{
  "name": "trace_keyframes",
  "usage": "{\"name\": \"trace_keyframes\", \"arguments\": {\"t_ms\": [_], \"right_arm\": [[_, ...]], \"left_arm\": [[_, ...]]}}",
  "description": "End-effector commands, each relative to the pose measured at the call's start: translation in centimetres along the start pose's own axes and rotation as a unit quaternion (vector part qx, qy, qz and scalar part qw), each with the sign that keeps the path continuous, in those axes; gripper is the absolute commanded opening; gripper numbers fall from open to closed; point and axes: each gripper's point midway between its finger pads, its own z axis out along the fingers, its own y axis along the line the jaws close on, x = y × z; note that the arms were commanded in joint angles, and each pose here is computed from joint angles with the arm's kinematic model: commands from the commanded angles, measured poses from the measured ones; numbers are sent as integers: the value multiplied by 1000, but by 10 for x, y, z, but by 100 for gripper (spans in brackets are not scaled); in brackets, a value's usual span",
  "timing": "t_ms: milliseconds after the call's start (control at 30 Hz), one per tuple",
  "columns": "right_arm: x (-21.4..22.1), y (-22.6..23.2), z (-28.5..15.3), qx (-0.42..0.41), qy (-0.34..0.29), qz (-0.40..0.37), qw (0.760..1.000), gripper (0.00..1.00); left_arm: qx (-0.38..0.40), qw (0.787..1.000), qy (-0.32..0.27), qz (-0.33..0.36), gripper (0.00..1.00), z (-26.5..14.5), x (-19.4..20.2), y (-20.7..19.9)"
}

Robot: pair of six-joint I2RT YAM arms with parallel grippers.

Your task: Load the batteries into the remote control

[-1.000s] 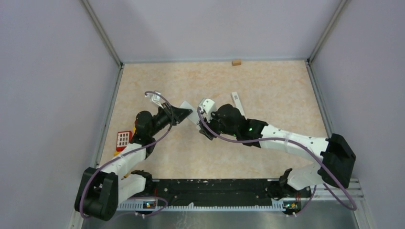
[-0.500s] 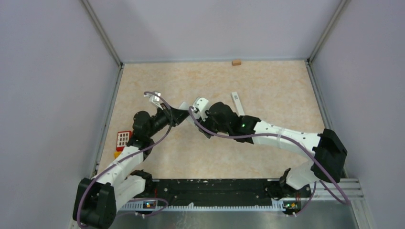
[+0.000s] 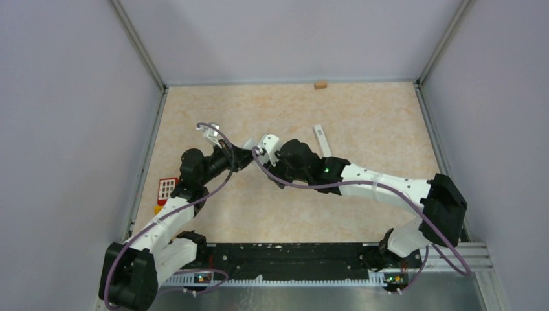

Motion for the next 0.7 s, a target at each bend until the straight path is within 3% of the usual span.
{"name": "trace_keyframes", "arguments": {"t_ms": [0, 433, 667], "right_arm": [[-26, 0, 0, 9, -26, -1, 1000, 41], [-38, -12, 7, 57, -11, 63, 996, 43], [-39, -7, 7, 42, -11, 67, 997, 43]], "left_arm": [[46, 998, -22, 31, 0, -1, -22, -30], [69, 997, 17, 10, 0, -5, -13, -44], [64, 997, 24, 27, 0, -6, -10, -41]]}}
